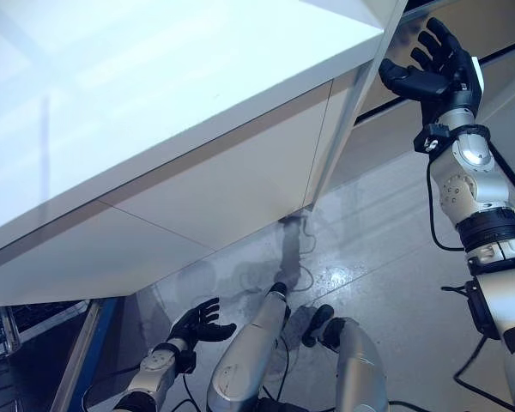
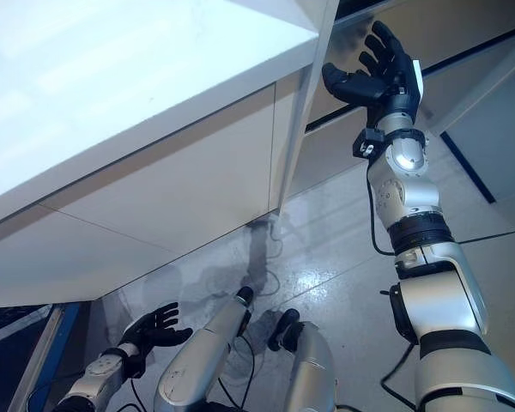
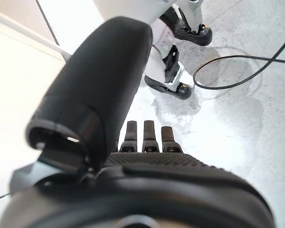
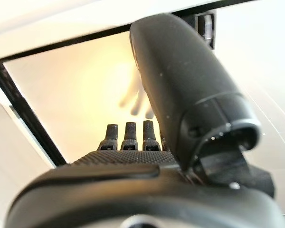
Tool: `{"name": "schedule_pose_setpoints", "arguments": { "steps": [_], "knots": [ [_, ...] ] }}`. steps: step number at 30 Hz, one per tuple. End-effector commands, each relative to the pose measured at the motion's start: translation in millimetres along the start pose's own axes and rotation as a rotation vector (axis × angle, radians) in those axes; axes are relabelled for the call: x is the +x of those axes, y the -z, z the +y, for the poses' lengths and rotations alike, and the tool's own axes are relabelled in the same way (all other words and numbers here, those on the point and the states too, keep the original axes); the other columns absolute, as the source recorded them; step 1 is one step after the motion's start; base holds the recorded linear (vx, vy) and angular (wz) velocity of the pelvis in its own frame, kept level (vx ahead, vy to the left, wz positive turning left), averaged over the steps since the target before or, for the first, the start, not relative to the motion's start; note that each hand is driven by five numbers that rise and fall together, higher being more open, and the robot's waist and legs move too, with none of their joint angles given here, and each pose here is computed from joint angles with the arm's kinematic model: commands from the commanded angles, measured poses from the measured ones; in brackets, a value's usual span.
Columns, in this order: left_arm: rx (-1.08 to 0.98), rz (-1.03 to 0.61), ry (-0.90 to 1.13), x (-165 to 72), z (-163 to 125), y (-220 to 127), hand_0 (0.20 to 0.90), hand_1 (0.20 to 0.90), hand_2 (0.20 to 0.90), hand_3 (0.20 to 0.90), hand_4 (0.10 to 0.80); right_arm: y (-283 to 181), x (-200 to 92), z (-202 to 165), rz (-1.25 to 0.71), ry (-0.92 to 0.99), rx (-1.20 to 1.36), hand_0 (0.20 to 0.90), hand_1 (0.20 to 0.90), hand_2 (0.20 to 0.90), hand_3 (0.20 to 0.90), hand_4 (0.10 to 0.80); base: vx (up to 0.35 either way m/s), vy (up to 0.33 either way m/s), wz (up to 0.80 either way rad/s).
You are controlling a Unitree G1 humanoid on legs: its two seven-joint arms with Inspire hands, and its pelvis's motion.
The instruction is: Put drinks into fridge and close the fridge
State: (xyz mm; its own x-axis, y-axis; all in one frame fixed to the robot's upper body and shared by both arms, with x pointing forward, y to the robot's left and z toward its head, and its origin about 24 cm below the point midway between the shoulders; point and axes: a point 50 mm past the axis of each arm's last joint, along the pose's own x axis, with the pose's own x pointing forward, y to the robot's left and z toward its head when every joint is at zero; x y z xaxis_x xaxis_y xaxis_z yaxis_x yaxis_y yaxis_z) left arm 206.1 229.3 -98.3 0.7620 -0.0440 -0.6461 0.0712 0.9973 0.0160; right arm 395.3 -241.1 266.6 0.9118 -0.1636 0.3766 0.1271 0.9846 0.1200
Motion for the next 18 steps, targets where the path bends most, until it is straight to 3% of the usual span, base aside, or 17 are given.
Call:
{"name": "schedule_pose_setpoints", "arguments": {
  "steps": [1,5,9,11,13,18],
  "knots": [
    [0.108,0.012,-0.042,-15,27,9,0.900,0.900,0.900,0.900,0.800,-79,7,23,-0.356,-0.036,0.040,0.900,0.900,0.900,0.900,0.800,-0.031,-0.039,-0.11],
    [0.114,0.029,-0.033,-16,27,14,0.900,0.900,0.900,0.900,0.800,-55,-4,14,-0.324,-0.029,-0.020,0.900,0.900,0.900,0.900,0.800,-0.029,-0.020,-0.21],
    [0.114,0.064,-0.005,-18,19,28,0.900,0.900,0.900,0.900,0.800,5,-32,1,-0.148,-0.057,-0.012,0.900,0.900,0.900,0.900,0.800,0.025,0.031,-0.37],
    [0.094,0.097,0.011,-21,11,39,0.900,0.900,0.900,0.900,0.800,62,-71,-2,0.014,-0.094,0.007,0.900,0.900,0.900,0.900,0.800,0.062,0.049,-0.49],
    [0.087,0.125,0.021,-23,7,47,0.900,0.900,0.900,0.900,0.800,93,-98,-4,0.111,-0.096,0.022,0.900,0.900,0.900,0.900,0.800,0.054,0.027,-0.46],
    [0.004,0.194,0.029,-31,0,67,0.900,0.900,0.900,0.900,0.800,178,-203,-27,0.467,-0.089,0.065,0.900,0.900,0.900,0.900,0.800,0.056,0.028,-0.38]
  ]
}}
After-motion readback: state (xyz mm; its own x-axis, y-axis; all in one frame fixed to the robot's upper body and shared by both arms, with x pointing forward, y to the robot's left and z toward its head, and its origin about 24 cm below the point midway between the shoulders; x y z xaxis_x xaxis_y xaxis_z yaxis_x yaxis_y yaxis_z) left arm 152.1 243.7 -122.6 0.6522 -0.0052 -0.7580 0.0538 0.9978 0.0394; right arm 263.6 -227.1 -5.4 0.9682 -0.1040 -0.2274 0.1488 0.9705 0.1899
